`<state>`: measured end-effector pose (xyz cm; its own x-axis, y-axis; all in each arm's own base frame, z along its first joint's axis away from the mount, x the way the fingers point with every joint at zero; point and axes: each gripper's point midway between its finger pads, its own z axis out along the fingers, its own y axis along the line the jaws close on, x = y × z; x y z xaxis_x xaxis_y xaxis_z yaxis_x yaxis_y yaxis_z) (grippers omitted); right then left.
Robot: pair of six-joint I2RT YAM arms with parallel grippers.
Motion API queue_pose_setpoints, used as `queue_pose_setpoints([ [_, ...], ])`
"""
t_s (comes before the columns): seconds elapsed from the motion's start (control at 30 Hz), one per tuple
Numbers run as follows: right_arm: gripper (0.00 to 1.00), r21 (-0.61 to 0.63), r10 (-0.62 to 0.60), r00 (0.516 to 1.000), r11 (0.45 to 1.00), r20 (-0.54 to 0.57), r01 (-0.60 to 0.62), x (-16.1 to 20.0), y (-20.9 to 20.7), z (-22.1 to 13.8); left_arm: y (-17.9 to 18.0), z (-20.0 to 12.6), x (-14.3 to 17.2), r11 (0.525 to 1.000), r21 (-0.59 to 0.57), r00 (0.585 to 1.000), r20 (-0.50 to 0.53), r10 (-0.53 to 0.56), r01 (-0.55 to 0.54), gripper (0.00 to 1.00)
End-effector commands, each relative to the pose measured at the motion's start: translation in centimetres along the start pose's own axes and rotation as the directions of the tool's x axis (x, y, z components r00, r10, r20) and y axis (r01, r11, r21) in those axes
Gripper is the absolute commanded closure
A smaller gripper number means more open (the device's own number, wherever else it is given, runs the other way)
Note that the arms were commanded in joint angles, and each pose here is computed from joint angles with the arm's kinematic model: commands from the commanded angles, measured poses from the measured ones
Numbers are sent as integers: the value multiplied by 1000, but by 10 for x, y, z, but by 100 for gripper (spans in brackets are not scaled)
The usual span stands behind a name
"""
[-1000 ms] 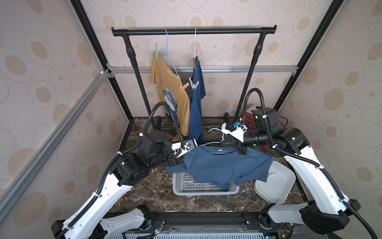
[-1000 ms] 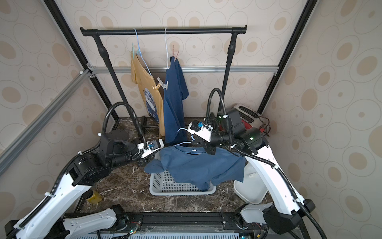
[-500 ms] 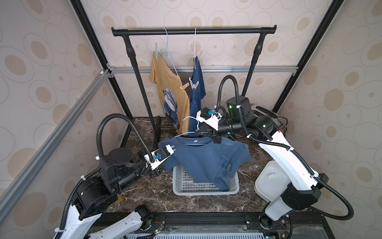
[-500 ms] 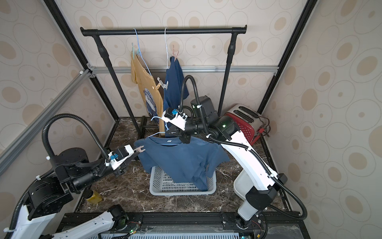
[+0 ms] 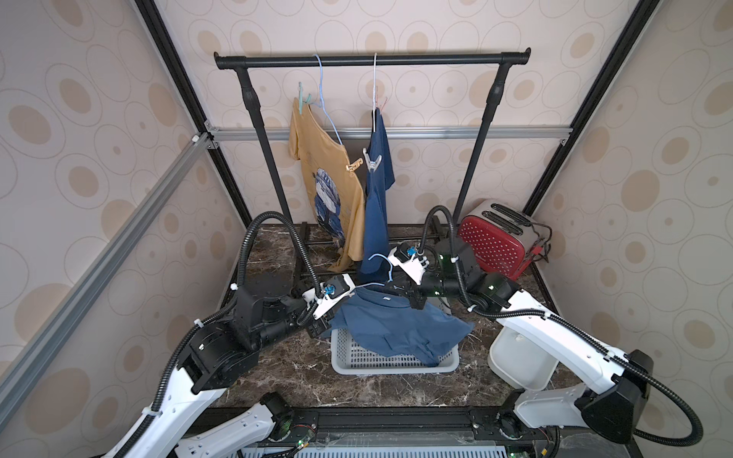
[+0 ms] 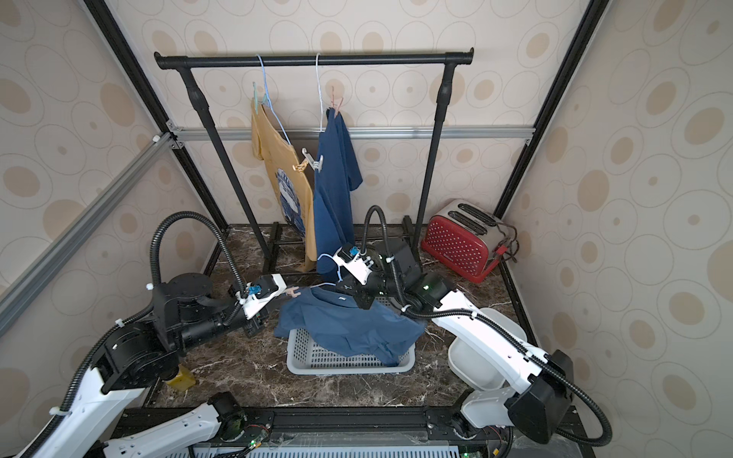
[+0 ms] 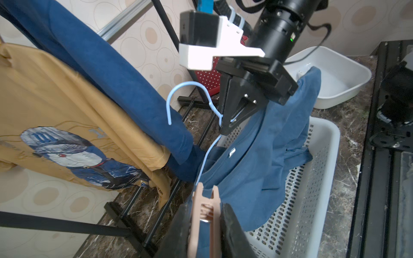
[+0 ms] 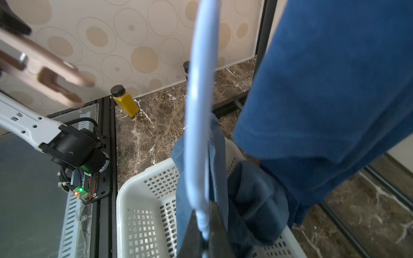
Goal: Remove the clothespins securing t-shirts to the hanger
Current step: Place the hanger in the basket.
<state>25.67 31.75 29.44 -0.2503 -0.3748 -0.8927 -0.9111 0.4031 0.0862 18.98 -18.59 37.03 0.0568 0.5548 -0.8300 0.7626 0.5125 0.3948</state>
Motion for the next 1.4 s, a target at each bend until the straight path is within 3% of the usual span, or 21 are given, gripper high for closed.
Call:
queue_pose_setpoints([
  [0.0,100,60,121,988,990,92,-127,5,-23,1,-3,10,-15,998,34,997,64,-49,47,75],
  [0.13,100,49,218,966,973,138,-227,22,-38,3,-6,18,-12,996,52,995,64,-82,78,73],
  [0.27,100,13,281,954,959,101,-283,39,-45,13,-3,22,-17,995,40,991,92,-99,96,73],
  [0.43,90,24,352,933,935,75,-355,59,-65,16,-6,30,-10,990,46,988,75,-136,133,69],
  [0.7,86,40,418,908,907,20,-418,92,-83,24,-12,51,2,980,64,981,30,-192,190,69],
  [0.8,80,73,449,893,890,15,-449,102,-93,23,-12,56,4,977,65,978,31,-207,204,69],
  [1.13,61,174,506,862,853,-40,-492,130,-115,12,-15,68,8,971,72,973,23,-231,229,69],
  [1.37,54,283,445,894,864,-47,-416,127,-123,-12,-13,72,10,964,63,966,8,-259,258,69],
])
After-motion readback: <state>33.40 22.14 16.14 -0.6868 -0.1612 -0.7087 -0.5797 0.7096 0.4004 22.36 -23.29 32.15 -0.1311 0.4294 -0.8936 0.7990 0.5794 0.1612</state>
